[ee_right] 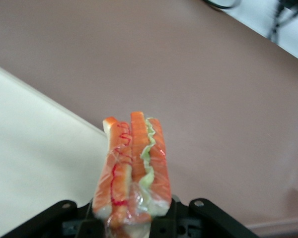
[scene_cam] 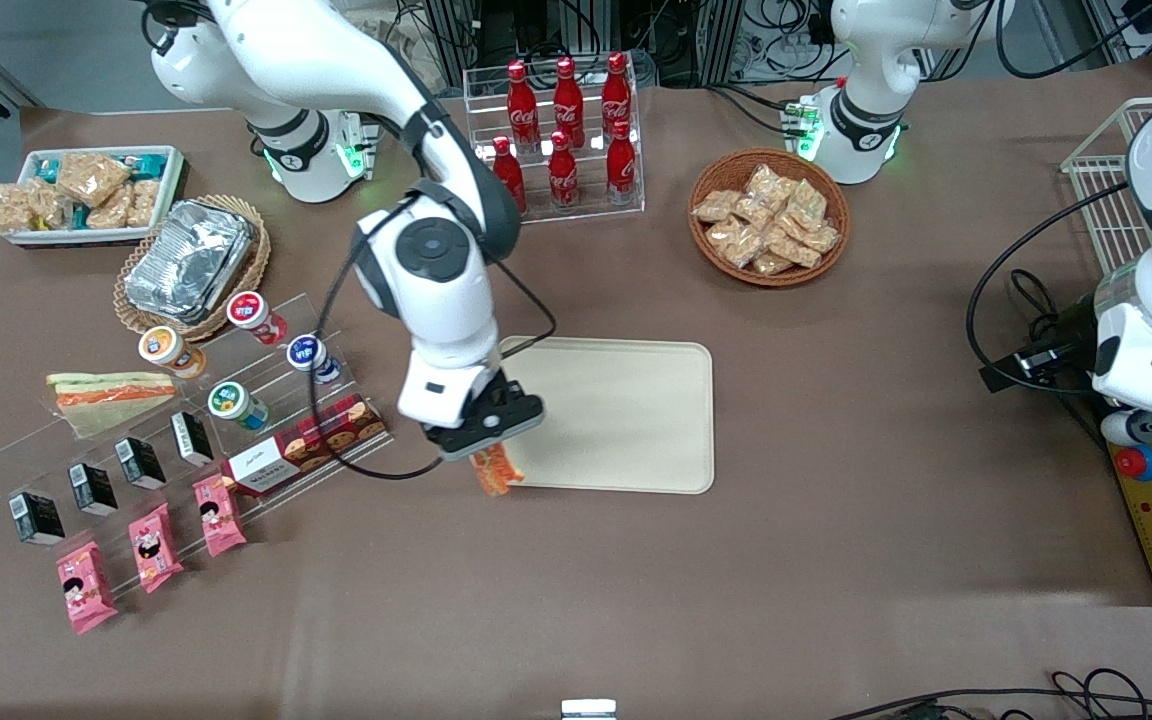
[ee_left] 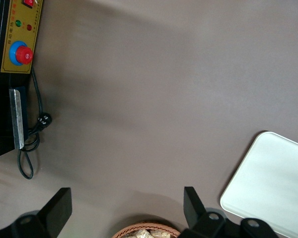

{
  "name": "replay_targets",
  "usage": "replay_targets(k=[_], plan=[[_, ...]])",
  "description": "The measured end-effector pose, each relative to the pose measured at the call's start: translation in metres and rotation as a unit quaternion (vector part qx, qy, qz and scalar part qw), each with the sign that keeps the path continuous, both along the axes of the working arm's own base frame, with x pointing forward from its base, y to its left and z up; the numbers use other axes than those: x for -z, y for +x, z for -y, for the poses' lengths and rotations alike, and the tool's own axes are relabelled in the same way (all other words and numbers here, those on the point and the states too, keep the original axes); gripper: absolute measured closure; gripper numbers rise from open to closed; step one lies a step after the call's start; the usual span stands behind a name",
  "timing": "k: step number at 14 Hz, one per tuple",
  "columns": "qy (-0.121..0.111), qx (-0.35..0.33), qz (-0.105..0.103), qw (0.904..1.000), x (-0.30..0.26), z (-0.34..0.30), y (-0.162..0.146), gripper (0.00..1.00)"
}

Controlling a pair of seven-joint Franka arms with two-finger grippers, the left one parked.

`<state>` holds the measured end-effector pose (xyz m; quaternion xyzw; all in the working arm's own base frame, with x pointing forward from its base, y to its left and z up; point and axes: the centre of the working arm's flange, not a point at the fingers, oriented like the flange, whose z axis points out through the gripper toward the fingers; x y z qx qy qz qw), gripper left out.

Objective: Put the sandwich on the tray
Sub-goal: 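Carry the sandwich over the cream tray with the right gripper, then lower the sandwich onto the tray and open the right gripper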

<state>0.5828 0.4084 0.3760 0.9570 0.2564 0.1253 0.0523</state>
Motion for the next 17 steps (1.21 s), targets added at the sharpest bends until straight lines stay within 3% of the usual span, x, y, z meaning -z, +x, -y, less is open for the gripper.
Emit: replay_targets(k=[3, 6, 8, 12, 15, 17], plan=[[-0.012, -0.098, 0.005, 0.9951, 0.042, -0.039, -0.016, 0.81], [-0.018, -0.191, 0.025, 0.981, 0.08, -0.062, -0.023, 0.81], [-0.02, -0.229, 0.044, 0.9722, 0.095, -0.068, -0.021, 0.81], [-0.001, -0.264, 0.063, 0.9624, 0.111, -0.09, -0.035, 0.81], [0.006, -0.284, 0.055, 0.9574, 0.128, -0.106, -0.051, 0.81], [-0.001, -0.308, 0.048, 0.9502, 0.147, -0.11, -0.057, 0.81]])
